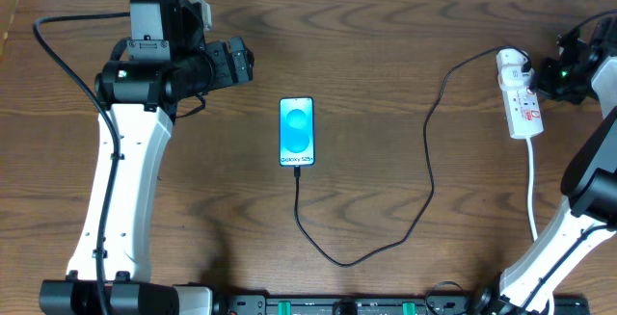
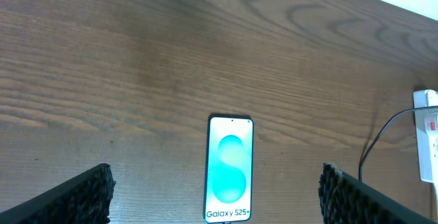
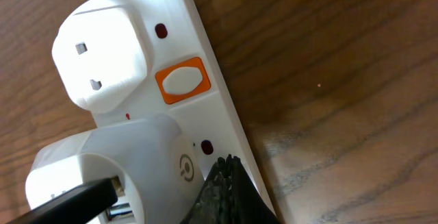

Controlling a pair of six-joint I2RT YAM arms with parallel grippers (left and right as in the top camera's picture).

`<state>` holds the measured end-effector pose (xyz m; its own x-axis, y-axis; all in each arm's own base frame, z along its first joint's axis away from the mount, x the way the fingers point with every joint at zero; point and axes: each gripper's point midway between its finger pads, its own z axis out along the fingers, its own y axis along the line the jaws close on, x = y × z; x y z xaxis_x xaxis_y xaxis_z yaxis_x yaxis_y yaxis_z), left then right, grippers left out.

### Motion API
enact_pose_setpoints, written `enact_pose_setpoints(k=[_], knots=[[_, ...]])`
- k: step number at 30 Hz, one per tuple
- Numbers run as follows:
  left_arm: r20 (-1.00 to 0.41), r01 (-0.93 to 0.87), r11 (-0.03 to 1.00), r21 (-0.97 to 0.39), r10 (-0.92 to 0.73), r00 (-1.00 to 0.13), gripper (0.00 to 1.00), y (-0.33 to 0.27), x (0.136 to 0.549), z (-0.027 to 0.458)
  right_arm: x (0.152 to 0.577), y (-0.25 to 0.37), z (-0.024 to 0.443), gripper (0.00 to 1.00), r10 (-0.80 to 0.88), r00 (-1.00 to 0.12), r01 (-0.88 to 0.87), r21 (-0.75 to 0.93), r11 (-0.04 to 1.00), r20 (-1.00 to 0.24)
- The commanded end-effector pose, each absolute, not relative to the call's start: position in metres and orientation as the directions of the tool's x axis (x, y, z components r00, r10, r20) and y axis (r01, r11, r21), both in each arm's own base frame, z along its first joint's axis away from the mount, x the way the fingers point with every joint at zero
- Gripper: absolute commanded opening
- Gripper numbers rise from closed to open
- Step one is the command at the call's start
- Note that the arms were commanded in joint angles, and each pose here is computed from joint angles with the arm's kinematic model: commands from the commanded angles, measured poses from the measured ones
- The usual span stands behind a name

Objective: Plug charger to phone and switch on socket

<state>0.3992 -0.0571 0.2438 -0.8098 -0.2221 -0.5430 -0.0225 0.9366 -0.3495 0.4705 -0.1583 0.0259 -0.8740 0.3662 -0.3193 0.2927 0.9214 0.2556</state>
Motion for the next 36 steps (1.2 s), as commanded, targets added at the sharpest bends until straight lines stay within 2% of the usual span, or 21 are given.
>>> enact_pose_setpoints(k=[1,12,32,36], knots=[[-0.546,-0.035,0.94,-0.34,-0.228,-0.806,0.95,-0.053,0.4,0.244,0.466,-0.114,0.01,0.01,0.307,-0.914,0.213,0.328,0.92,-0.266],[-0.546,-0.035,0.94,-0.34,-0.228,-0.806,0.95,-0.053,0.4,0.244,0.462,-0.091,0.003,0.01,0.294,-0.925,0.183,0.396,0.9,-0.242],[-0.546,-0.035,0.94,-0.34,-0.228,-0.806,0.95,-0.053,0.4,0.244,0.453,-0.053,0.0,0.01,0.246,-0.954,0.159,0.407,0.899,-0.17],[-0.546,-0.035,0.94,-0.34,-0.228,-0.806,0.95,-0.053,0.4,0.244,0.454,-0.043,0.004,0.01,0.245,-0.954,0.144,0.457,0.878,-0.171]])
